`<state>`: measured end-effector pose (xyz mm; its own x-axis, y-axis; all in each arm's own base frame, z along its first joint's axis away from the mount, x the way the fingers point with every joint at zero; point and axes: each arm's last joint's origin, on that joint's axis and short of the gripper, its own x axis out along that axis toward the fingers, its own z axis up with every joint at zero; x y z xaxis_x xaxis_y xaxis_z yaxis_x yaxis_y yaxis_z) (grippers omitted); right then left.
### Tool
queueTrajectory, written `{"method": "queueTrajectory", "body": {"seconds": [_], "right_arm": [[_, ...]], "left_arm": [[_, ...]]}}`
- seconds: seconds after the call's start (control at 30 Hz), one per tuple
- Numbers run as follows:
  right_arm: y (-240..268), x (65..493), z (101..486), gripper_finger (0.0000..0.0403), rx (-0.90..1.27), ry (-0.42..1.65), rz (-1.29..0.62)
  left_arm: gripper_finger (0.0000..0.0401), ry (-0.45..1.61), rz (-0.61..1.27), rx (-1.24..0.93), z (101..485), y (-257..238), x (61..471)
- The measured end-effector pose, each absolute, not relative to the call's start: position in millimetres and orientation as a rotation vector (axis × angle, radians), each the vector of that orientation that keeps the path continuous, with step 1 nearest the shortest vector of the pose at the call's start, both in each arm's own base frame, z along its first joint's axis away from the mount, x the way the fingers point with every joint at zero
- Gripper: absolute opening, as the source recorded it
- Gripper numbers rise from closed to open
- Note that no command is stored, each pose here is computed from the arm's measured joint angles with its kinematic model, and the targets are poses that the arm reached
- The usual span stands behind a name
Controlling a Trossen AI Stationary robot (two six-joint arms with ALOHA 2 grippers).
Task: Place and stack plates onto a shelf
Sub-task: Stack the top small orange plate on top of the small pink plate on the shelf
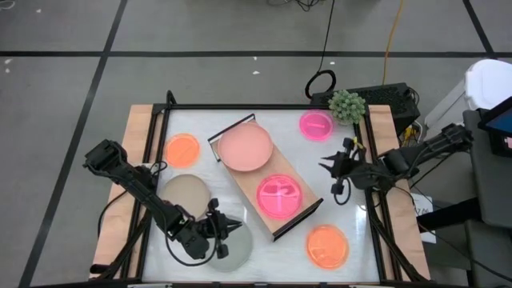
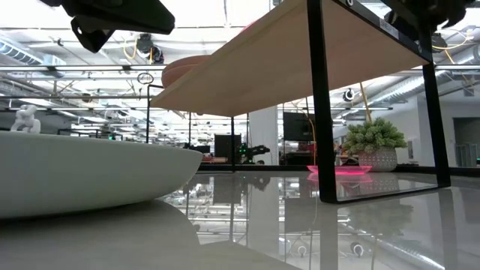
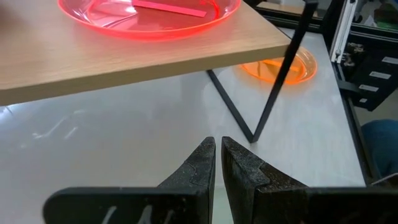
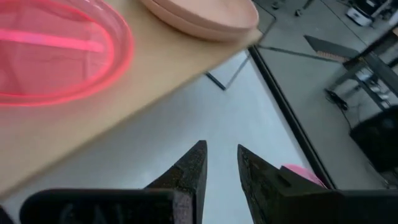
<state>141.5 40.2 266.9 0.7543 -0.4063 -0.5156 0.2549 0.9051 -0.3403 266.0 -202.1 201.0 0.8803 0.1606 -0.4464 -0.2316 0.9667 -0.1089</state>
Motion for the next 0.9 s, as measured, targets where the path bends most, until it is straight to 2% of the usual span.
{"method": "queueTrajectory", "body": {"seconds": [0.37,0.9], "right_arm": [[27,142,242,0.0075,-0.264,0.697,-0.445],[6,145,233,0.0075,-0.23,0.751,-0.53]], "left_arm": [[0.0033,0.466,0.218,-0.137,199,-199,267],[0.0033,0.588,0.281,-0.186,188,-191,259]]}}
